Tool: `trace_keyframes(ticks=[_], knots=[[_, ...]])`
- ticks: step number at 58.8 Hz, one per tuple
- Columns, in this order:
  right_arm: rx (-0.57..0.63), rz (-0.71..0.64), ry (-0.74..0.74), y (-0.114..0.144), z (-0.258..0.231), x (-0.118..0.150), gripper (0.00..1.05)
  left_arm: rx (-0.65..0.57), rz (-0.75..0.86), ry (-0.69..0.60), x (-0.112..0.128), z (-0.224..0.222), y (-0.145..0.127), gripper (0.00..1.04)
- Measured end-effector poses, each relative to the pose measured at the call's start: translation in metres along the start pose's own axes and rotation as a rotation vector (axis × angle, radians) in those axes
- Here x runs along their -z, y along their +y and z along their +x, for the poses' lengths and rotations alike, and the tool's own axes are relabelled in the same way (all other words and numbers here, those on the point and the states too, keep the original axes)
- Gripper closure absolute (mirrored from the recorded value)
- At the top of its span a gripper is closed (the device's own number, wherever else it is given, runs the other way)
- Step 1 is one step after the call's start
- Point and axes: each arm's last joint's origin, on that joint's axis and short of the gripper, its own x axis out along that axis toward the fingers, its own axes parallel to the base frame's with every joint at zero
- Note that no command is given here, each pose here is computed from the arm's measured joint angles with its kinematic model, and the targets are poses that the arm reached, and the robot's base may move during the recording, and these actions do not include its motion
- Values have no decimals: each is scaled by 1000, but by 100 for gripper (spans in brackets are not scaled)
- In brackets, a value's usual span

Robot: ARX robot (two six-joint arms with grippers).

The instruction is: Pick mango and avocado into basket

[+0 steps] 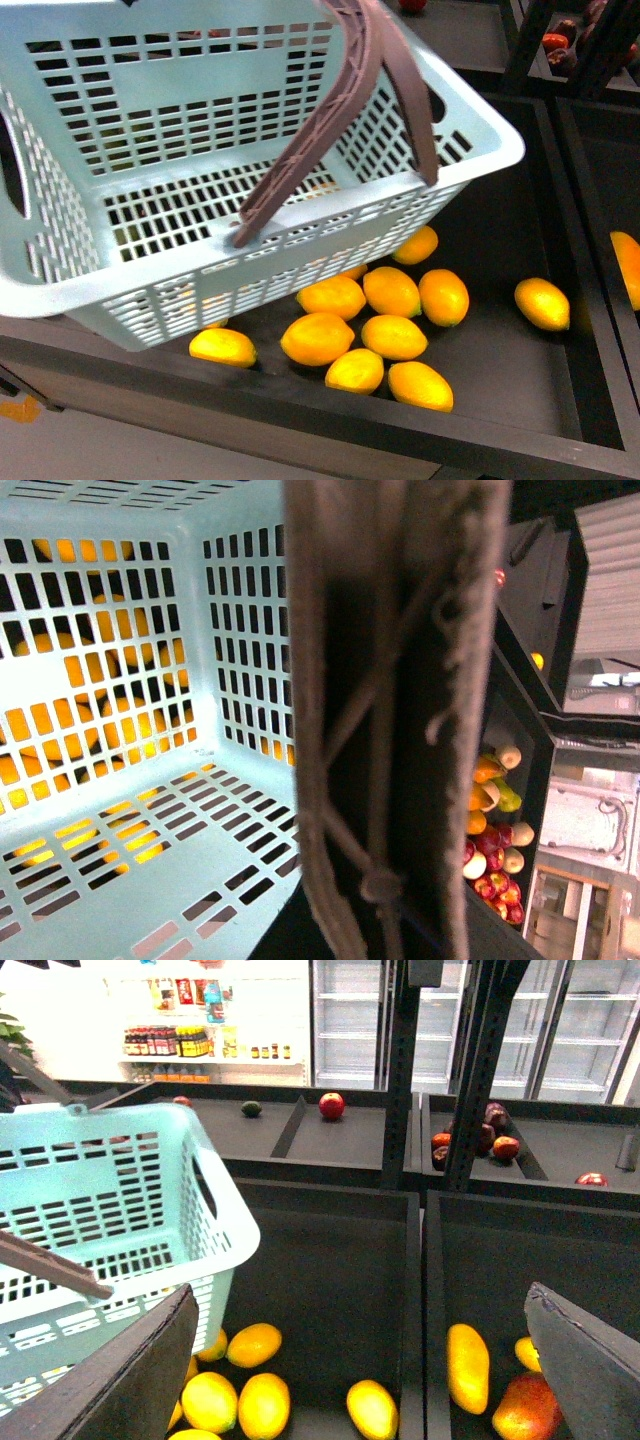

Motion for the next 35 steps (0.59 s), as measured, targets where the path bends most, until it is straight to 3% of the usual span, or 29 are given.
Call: trace_keyframes(ticks=[15,35], knots=[[0,0,0,0,0,0,8,112,59,19,17,9,-40,99],[0,0,0,0,0,0,8,128,62,20,18,8,-46,99]])
